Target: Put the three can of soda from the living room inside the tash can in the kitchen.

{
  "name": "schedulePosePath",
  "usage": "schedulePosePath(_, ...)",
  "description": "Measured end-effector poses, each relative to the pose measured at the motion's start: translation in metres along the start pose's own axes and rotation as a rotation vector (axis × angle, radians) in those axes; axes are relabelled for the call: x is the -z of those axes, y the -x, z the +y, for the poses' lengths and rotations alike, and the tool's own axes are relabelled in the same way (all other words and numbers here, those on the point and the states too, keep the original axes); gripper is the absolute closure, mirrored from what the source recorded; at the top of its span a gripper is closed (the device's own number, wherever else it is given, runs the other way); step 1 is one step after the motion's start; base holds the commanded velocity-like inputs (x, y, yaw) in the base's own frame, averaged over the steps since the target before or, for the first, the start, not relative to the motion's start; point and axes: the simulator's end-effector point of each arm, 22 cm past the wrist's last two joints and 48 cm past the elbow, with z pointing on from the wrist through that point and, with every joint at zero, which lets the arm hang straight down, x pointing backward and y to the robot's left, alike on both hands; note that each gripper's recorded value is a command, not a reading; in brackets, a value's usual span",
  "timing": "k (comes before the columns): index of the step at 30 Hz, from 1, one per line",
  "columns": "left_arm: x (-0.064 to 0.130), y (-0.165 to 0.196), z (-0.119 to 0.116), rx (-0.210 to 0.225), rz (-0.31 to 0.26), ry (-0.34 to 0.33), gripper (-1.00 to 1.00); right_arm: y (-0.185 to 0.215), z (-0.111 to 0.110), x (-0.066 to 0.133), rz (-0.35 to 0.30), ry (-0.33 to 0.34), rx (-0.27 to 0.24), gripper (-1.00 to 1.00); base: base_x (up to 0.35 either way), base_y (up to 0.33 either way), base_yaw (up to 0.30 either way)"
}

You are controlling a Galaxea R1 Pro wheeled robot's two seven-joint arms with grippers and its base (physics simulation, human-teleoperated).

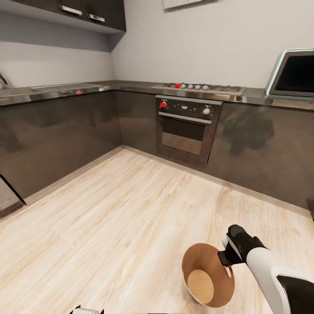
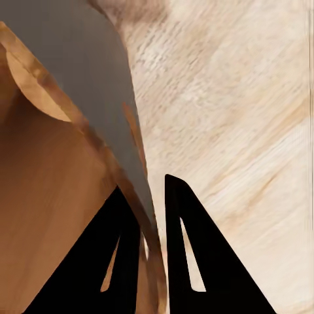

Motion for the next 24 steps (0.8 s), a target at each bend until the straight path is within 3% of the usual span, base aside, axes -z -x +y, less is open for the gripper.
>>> schedulePosePath(8,0.001,0.010,0.001,-0.002,-0.011,0.004,-1.00,0.010,-0.006,0.015,-0.056,-0.033,0.035,1.00,0.000,0.000,0.000)
schedulePosePath(13,0.001,0.019,0.002,-0.001,-0.021,0.006,-1.00,0.014,0.000,0.025,-0.079,0.000,0.012,1.00,0.000,0.000,0.000)
schedulePosePath(24,0.004,0.037,0.003,-0.004,-0.057,0.009,-1.00,0.019,-0.004,0.048,-0.123,-0.008,0.008,1.00,0.000,0.000,0.000)
